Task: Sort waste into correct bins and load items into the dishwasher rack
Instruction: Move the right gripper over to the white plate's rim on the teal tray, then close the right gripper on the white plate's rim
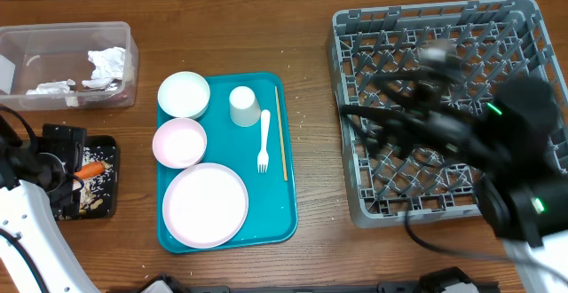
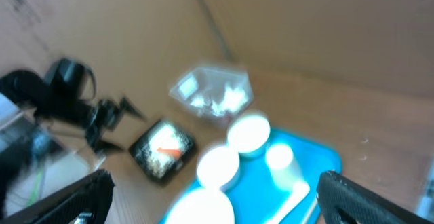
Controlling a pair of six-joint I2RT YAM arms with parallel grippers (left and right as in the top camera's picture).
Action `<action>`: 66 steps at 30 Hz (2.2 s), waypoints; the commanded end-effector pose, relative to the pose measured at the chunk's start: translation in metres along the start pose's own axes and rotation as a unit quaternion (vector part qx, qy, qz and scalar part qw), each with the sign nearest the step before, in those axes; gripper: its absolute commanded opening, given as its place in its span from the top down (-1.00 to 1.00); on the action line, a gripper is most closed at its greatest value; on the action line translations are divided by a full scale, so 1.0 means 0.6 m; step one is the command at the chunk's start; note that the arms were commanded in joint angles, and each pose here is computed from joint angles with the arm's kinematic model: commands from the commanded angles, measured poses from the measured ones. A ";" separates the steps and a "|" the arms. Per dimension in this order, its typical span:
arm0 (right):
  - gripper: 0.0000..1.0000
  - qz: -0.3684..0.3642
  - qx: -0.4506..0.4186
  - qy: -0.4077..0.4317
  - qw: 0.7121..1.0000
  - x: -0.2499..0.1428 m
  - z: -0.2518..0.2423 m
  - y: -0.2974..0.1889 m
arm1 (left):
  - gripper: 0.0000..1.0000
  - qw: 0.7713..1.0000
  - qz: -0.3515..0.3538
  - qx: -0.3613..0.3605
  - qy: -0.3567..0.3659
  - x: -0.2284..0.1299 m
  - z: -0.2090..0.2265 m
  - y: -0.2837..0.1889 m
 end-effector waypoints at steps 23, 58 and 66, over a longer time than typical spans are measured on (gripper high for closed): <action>-1.00 0.430 -0.068 -0.064 0.898 -0.385 0.012 0.380 | -1.00 0.992 0.067 0.081 -0.076 0.021 0.061 0.064; -0.51 0.447 -0.263 0.005 0.855 -0.517 -0.141 0.454 | -0.99 0.992 0.067 0.081 -0.076 0.021 0.061 0.064; -0.45 0.447 -0.276 0.022 0.851 -0.524 -0.146 0.454 | -1.00 0.992 0.067 0.081 -0.076 0.021 0.061 0.064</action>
Point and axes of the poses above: each gripper's point midway between its finger pads, its own y axis out along the fingers, its own z axis along the line the jaws close on, x = y × z, the point moved 4 cm from there along -y, back along the fingers, and after that the axes turned 13 degrees about y, right-handed, at the moved point
